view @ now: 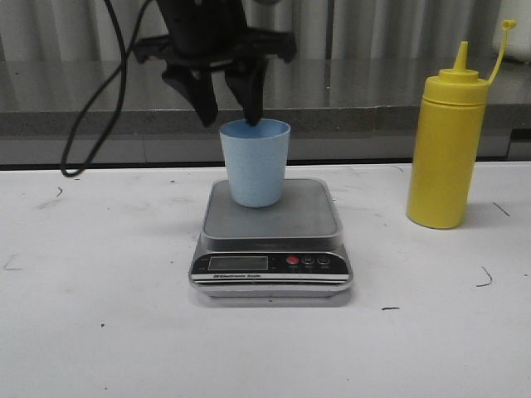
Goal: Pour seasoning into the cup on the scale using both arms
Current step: 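Raise the left gripper away from the cup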
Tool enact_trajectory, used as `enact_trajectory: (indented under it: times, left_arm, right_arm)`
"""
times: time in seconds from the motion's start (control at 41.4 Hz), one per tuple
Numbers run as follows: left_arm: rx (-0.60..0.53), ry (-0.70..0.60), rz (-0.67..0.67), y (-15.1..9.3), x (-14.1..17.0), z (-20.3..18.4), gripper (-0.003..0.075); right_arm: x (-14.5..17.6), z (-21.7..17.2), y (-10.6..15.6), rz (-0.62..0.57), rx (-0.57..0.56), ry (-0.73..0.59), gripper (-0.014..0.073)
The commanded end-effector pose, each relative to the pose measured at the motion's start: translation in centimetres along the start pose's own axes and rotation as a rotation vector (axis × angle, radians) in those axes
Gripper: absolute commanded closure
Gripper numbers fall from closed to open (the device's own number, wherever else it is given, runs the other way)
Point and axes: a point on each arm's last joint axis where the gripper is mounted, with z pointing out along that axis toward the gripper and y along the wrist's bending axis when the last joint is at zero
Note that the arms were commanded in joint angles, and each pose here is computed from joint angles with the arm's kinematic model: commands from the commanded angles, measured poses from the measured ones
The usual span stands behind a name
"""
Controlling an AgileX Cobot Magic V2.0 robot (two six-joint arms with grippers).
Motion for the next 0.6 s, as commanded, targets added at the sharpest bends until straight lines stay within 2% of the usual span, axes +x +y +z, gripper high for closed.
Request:
enact_trajectory:
  times: [0.0, 0.242, 0.435, 0.58]
  left_arm:
    - [0.031, -0.166, 0.035, -0.2, -0.6, -7.9, 0.0323]
    - [0.033, -0.32, 0.05, 0.8, 3.2, -15.0, 0.0323]
    - [0.0, -0.371, 0.008, 3.4, 7.9, -17.2, 0.0323]
    - [-0.009, -0.413, 0.002, 4.1, 12.3, -18.6, 0.0323]
  right_arm:
    - [-1.3, -0.5, 0.0, -0.01, 0.002, -0.093, 0.0004]
    - [-1.4, -0.5, 0.0, -0.01, 0.002, -0.099, 0.0004]
    - [-1.4, -0.5, 0.0, -0.01, 0.002, -0.099, 0.0004]
    - [-1.4, -0.5, 0.0, -0.01, 0.002, -0.099, 0.0004]
